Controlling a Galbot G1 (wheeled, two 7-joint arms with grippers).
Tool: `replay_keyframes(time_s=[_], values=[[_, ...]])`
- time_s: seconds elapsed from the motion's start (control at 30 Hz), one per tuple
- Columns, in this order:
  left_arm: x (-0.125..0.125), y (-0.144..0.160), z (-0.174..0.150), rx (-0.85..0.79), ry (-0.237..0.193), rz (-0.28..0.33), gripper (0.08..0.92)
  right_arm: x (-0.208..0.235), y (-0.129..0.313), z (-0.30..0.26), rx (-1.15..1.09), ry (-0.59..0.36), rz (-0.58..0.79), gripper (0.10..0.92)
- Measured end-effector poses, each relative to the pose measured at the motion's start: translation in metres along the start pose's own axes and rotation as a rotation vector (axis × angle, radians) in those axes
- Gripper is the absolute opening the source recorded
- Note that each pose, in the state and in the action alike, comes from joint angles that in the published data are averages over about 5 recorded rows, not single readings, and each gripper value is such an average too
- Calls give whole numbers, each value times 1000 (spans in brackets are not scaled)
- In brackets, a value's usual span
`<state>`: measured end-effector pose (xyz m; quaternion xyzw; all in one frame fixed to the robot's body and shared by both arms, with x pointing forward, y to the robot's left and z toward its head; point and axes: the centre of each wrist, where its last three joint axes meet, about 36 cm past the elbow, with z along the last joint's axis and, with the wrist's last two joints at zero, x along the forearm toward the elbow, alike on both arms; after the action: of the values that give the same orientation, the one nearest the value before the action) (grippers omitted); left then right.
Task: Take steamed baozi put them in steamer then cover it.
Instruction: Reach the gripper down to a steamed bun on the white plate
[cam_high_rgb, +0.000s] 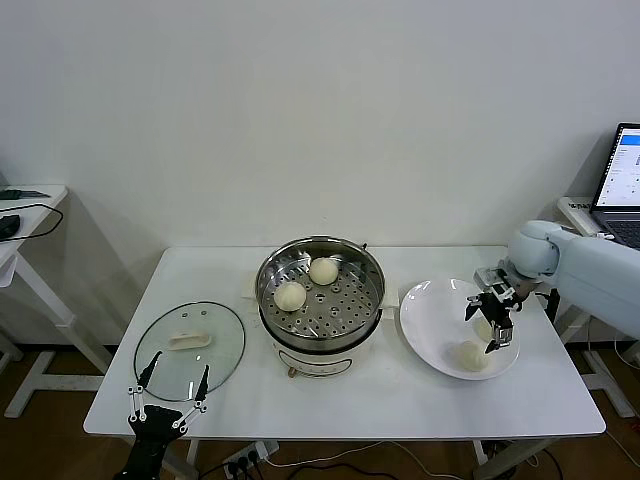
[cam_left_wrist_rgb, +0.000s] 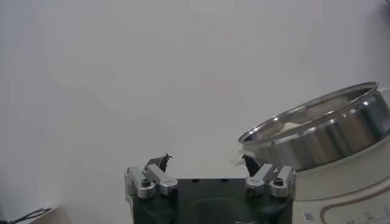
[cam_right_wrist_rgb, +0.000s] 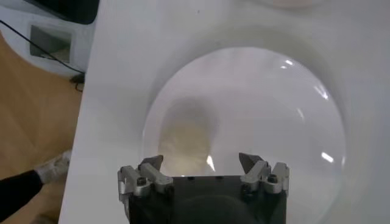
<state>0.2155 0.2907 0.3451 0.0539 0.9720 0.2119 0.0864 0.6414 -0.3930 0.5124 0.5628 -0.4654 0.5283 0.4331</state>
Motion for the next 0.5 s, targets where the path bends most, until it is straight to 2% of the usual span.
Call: replay_keyframes(time_s=[0.5], values=[[3,0,0,1,5,2,823,-34,1,-1,-5,3,-21,823]])
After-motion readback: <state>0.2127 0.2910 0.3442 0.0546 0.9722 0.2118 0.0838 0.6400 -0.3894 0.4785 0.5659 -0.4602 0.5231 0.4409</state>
